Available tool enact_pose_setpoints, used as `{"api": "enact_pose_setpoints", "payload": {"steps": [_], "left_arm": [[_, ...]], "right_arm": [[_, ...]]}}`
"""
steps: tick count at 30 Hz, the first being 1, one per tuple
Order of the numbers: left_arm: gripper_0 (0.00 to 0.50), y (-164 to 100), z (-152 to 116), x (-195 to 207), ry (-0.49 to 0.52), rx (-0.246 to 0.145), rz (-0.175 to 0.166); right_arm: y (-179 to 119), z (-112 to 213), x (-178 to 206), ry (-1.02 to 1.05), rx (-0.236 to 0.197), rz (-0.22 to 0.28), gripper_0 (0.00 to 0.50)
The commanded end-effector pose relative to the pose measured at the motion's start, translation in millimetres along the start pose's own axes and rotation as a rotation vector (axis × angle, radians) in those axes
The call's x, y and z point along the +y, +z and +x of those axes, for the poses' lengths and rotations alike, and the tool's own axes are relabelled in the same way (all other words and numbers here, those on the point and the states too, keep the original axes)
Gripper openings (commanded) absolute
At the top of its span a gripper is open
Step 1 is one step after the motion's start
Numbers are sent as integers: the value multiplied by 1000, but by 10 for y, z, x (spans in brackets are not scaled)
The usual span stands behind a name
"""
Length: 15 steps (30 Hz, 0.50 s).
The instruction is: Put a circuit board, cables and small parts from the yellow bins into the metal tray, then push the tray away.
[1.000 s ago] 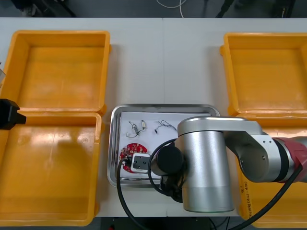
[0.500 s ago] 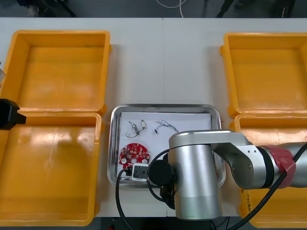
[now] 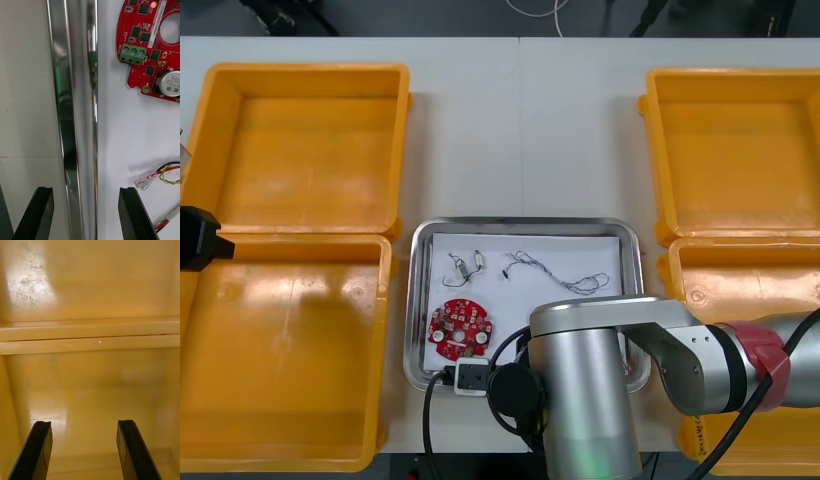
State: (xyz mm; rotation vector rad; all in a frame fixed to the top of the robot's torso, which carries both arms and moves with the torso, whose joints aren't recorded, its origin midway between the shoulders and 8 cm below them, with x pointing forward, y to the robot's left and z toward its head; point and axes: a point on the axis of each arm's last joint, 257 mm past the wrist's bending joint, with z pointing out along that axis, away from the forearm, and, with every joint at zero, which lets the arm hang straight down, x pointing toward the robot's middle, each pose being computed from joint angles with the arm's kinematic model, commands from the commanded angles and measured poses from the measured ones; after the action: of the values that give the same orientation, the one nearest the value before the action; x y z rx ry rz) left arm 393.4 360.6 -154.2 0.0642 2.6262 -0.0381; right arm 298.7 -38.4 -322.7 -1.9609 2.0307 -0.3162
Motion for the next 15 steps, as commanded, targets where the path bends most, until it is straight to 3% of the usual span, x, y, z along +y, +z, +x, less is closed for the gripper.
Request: {"api": "enact_pose_setpoints", "payload": {"steps": [1,15], "left_arm": [[500,-128,-16,165,101,-14,-59],[500,-128,-16,165,101,-14,-59]], "right_arm": [[37,-86,191,-43,-26,-11,500],[216,-238,224,-10,-11,-7,500]]}}
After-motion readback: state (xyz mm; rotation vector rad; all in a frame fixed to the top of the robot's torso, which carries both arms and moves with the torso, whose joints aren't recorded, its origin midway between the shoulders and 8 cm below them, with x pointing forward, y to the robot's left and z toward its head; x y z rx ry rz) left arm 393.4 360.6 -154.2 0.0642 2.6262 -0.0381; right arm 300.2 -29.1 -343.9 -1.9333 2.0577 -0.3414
